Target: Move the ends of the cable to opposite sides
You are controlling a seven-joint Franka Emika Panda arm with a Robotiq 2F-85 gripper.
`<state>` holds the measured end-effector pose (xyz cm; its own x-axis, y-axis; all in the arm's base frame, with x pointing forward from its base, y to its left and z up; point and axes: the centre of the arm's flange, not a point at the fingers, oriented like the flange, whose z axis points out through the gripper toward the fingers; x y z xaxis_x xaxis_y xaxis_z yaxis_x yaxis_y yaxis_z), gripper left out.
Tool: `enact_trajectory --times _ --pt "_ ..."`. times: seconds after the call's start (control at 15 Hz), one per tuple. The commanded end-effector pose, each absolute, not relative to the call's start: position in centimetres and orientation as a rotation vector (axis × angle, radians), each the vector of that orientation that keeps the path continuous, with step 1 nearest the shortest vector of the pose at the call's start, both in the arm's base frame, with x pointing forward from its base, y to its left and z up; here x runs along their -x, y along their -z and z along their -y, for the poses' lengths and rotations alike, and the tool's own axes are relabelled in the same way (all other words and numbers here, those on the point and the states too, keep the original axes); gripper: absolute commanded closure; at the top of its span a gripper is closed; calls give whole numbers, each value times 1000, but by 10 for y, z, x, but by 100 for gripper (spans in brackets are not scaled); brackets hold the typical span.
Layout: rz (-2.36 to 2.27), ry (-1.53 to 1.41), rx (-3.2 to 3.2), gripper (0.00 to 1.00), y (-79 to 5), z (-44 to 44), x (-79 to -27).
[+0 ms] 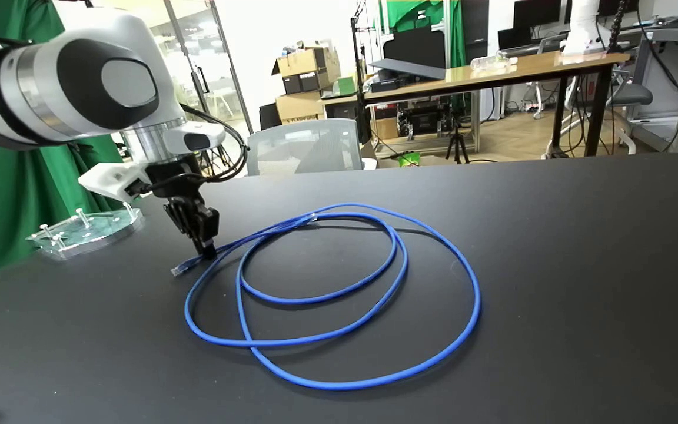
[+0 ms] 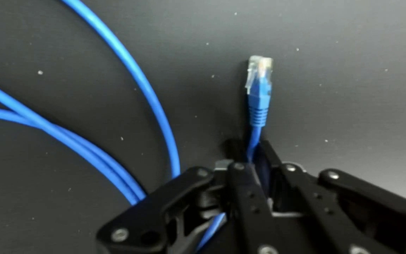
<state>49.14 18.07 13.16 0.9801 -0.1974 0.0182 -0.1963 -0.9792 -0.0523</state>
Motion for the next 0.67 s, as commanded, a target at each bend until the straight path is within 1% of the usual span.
enact_trajectory --times 0.0,0.13,0.4,0.6 --pt "-365 84 3090 100 -145 -178 -494" --pt "-535 130 3084 98 -164 -168 -503" --pt "-834 187 3027 98 -212 -137 -520" --pt "-1055 242 2956 98 -247 -103 -524"
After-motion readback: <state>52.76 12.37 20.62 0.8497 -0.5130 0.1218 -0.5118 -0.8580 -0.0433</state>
